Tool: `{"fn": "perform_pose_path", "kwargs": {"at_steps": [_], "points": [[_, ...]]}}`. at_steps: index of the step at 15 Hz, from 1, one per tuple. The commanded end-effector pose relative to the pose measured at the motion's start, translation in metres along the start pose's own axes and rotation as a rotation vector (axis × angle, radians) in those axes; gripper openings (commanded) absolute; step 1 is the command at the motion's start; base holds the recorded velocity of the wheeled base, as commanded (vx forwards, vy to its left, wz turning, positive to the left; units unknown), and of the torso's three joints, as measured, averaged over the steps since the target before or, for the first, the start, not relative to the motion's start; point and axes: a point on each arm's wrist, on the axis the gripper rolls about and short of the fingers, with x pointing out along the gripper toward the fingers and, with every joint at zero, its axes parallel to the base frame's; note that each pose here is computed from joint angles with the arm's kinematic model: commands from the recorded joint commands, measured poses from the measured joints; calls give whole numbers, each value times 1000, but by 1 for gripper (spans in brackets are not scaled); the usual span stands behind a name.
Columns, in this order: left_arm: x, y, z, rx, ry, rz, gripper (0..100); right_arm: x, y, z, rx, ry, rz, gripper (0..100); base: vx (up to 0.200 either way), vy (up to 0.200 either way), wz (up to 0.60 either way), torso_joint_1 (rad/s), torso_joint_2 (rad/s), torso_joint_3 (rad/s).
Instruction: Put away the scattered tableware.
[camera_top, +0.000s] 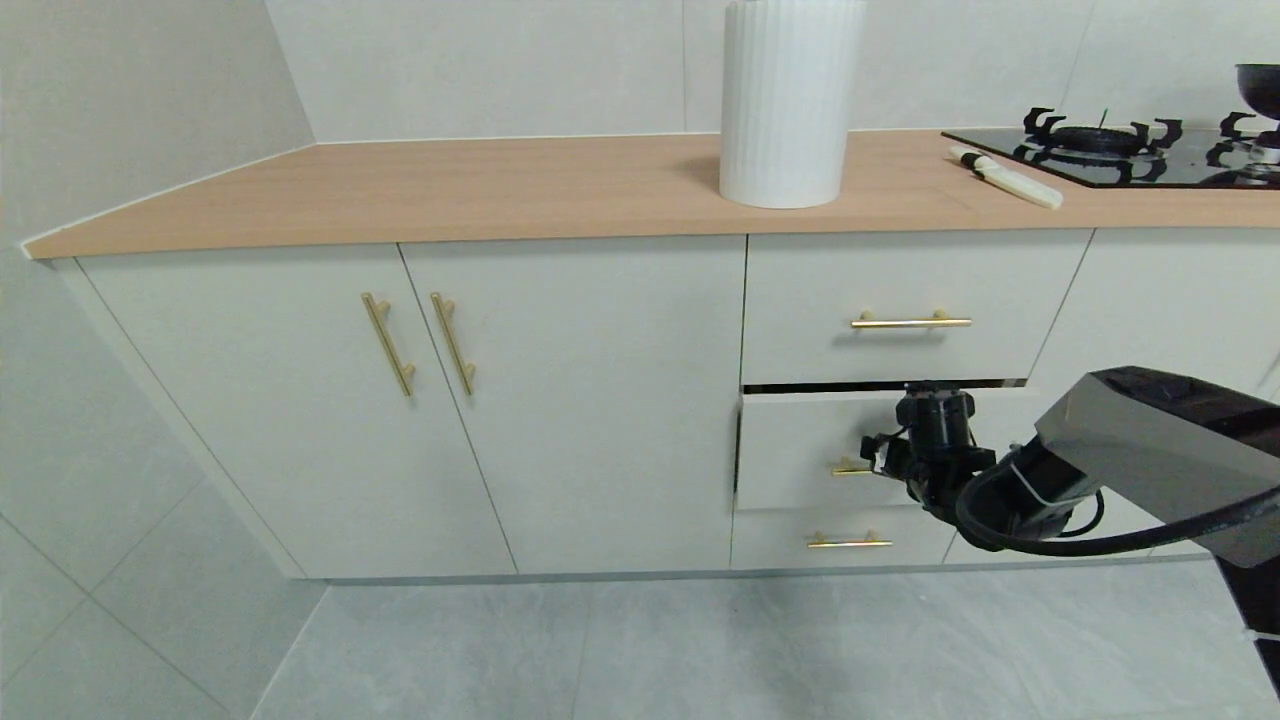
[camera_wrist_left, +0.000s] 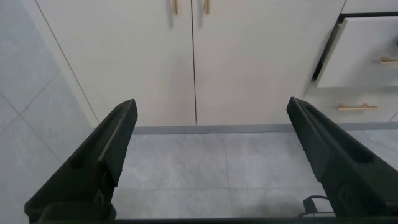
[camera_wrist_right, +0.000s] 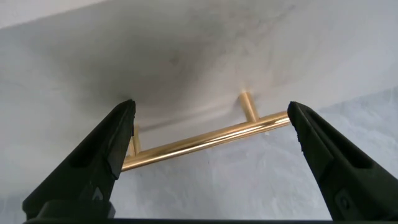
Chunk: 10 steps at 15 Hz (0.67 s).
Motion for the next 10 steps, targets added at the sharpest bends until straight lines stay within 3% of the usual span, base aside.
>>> {"fn": "perform_pose_path", "kwargs": {"at_steps": [1, 10], "points": [[0, 0, 0, 1, 0, 1, 100, 3, 1, -2, 1, -2, 0, 100, 0, 0, 0, 0, 0, 0], [0, 0, 0, 0, 0, 1, 100, 22, -4, 16, 66, -115, -58, 100, 0, 0, 0, 0, 0, 0]]}}
